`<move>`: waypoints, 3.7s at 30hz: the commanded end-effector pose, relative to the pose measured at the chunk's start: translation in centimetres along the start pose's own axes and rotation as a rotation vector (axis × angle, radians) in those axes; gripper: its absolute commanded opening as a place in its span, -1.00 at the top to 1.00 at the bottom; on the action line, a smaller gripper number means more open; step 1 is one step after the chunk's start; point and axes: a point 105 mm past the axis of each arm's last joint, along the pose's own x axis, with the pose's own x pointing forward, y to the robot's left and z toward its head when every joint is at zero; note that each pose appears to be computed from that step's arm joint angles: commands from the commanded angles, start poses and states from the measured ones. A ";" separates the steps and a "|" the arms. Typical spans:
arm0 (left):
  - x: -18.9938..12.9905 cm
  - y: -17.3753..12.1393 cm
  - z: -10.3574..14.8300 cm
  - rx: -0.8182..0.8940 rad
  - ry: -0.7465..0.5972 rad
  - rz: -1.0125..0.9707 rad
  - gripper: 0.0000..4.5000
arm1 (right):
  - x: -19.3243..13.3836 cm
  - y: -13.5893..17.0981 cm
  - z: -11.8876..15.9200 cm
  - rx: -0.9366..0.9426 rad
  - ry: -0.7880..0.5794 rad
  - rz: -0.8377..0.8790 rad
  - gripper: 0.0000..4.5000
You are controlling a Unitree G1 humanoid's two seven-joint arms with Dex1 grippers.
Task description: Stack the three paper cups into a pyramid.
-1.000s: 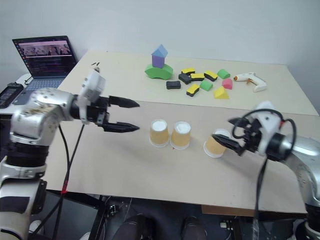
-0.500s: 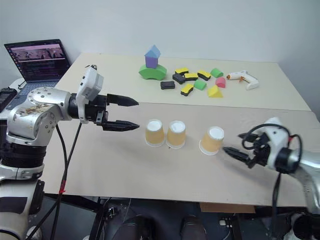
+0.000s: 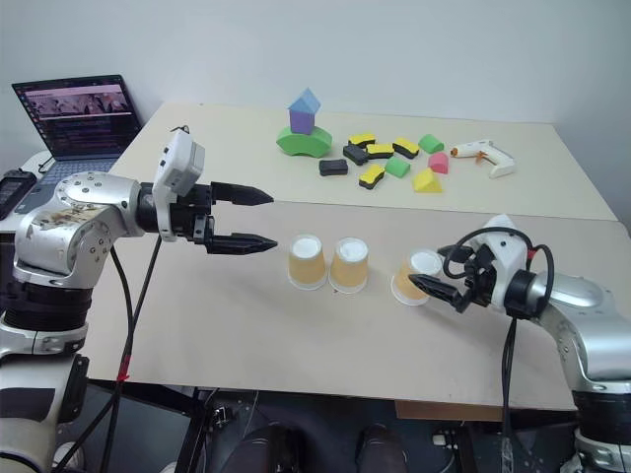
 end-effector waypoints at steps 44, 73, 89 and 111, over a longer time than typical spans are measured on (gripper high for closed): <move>-0.2 0.5 0.4 0.046 0.001 0.062 -1.00 | 0.0 -0.7 2.0 -0.020 -0.065 0.016 -0.89; -0.4 0.6 0.2 0.035 0.016 0.094 -1.00 | 0.7 -2.2 -0.2 0.090 -0.062 -0.004 -0.99; -0.3 0.8 0.0 0.034 0.023 0.104 -1.00 | 1.0 -1.5 0.4 0.087 -0.067 0.011 -0.11; -0.3 1.0 -2.1 -0.032 0.017 0.153 -1.00 | 3.3 -1.3 15.6 -0.102 -0.068 0.414 -0.11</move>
